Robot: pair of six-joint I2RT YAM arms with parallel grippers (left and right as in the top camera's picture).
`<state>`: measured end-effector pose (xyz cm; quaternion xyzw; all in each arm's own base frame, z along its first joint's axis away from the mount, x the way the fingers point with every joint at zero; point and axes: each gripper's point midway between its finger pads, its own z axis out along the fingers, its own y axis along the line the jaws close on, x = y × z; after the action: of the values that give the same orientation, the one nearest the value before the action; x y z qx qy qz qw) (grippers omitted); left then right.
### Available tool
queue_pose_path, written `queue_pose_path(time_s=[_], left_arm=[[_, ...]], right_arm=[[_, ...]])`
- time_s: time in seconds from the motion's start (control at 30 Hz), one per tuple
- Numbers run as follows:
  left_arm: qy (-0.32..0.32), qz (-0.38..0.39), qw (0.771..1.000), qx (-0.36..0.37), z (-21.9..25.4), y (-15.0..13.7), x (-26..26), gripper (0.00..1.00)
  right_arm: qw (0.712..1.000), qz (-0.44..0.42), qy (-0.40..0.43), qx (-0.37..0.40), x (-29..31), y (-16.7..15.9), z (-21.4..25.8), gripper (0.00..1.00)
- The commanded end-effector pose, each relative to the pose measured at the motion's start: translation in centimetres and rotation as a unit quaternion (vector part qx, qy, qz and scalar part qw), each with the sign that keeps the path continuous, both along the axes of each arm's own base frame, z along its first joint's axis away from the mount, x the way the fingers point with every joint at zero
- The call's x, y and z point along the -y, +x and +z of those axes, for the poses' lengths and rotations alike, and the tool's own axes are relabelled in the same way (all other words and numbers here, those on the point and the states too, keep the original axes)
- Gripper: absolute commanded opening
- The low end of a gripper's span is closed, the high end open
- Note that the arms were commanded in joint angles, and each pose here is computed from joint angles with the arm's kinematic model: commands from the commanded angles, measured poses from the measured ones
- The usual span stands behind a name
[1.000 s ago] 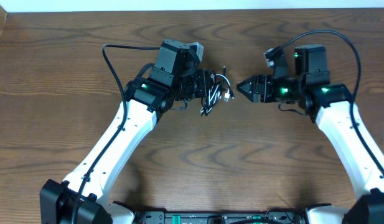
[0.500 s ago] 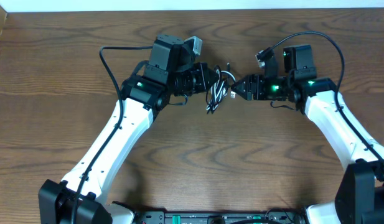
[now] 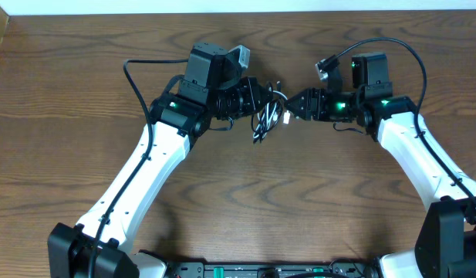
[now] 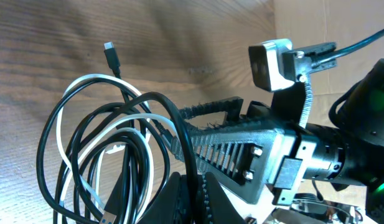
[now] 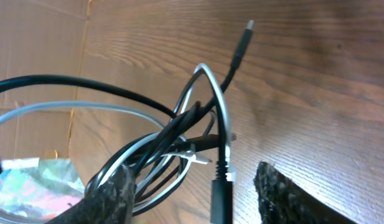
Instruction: Untangle cables
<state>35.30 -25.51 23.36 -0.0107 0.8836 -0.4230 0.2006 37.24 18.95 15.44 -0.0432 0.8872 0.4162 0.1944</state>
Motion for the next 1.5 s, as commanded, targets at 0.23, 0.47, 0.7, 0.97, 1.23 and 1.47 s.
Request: queue_pose_path(time_s=[0.23,0.47,0.7,0.97,1.23,1.47], left_arm=[[-0.013,-0.002,1.0,0.002,0.8,0.1,0.2,0.08],[-0.021,0.0,1.0,-0.011,0.9,-0.1,0.3,0.08],[-0.048,-0.036,0.998,-0.025,1.4,-1.3,1.2,0.08],[-0.087,-0.095,0.991,-0.037,2.5,-3.2,2.3,0.08],[0.003,-0.066,0.996,-0.056,-1.4,-3.2,0.3,0.08],[0.037,-0.075,0.989,-0.121,-6.0,-3.6,0.2,0.08]], right_arm=[[0.999,0.045,0.006,-0.022,-1.3,0.5,-4.0,0.51],[0.995,0.089,0.035,0.03,-2.6,1.0,-3.3,0.39],[0.996,0.049,0.031,0.071,0.0,3.7,-2.5,0.01],[0.996,-0.083,-0.027,-0.006,6.0,5.4,-5.2,0.01],[0.986,-0.119,-0.079,-0.086,8.1,3.3,-7.9,0.01],[0.983,-0.108,-0.087,-0.118,7.5,1.6,-8.1,0.01]])
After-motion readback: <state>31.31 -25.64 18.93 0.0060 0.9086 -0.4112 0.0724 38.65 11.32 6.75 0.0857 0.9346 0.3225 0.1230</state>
